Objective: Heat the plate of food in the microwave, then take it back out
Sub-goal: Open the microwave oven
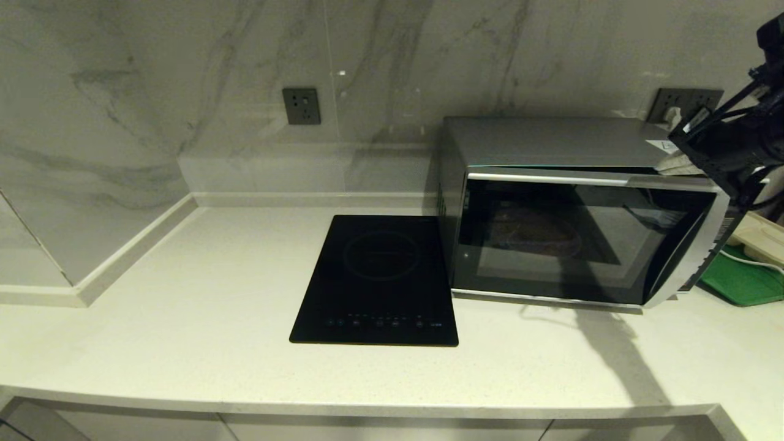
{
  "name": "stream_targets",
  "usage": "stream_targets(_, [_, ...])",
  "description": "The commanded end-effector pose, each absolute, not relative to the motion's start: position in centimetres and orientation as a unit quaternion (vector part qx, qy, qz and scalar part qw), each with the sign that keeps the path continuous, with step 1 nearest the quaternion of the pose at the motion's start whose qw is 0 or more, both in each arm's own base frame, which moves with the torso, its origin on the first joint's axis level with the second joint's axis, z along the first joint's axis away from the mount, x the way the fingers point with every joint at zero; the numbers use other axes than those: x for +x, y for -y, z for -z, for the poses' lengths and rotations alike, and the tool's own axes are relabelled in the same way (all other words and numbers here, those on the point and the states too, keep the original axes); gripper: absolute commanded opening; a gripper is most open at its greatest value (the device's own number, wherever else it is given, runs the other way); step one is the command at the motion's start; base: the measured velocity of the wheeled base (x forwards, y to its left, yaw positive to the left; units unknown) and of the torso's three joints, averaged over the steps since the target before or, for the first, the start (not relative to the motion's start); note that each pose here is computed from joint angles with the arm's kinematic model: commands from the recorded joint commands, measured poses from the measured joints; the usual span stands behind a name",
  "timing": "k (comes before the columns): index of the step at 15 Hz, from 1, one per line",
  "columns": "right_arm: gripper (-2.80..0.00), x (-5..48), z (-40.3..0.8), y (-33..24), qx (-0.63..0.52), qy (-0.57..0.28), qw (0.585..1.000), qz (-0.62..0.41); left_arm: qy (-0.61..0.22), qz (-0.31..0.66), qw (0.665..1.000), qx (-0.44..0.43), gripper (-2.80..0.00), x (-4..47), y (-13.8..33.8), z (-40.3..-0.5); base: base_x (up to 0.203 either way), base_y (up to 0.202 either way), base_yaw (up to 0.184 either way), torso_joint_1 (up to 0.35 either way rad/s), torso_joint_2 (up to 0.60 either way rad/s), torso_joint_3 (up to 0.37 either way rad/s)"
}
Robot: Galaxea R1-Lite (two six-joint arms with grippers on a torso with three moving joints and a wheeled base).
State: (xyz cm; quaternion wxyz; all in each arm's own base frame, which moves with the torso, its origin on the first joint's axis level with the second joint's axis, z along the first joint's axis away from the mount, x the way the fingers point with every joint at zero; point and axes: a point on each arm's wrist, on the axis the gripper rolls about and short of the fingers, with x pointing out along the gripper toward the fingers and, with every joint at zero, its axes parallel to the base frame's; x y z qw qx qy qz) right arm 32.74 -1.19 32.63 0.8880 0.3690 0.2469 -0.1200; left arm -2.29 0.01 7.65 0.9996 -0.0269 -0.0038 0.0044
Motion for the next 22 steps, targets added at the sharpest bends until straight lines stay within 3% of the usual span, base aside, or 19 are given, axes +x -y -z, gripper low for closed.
stream_targets(1, [-2.8,33.4,-32.8,1.6,0.382,-0.244,0.885,0.108,0.004,-0.004,1.0,-0.027,-2.8,-2.3,0.0,-7.7,0.0,0.0,0.0,0.0,0.0,0.0])
stream_targets(13, [-2.8,35.8,-30.3,4.7,0.39,-0.257,0.87,0.157,0.004,-0.004,1.0,-0.027,-2.8,-2.3,0.0,-7.7,0.0,0.0,0.0,0.0,0.0,0.0])
stream_targets(22, [-2.8,31.7,-32.4,4.1,0.39,-0.277,0.865,0.15,0.004,-0.004,1.0,-0.028,-2.8,-2.3,0.0,-7.7,0.0,0.0,0.0,0.0,0.0,0.0])
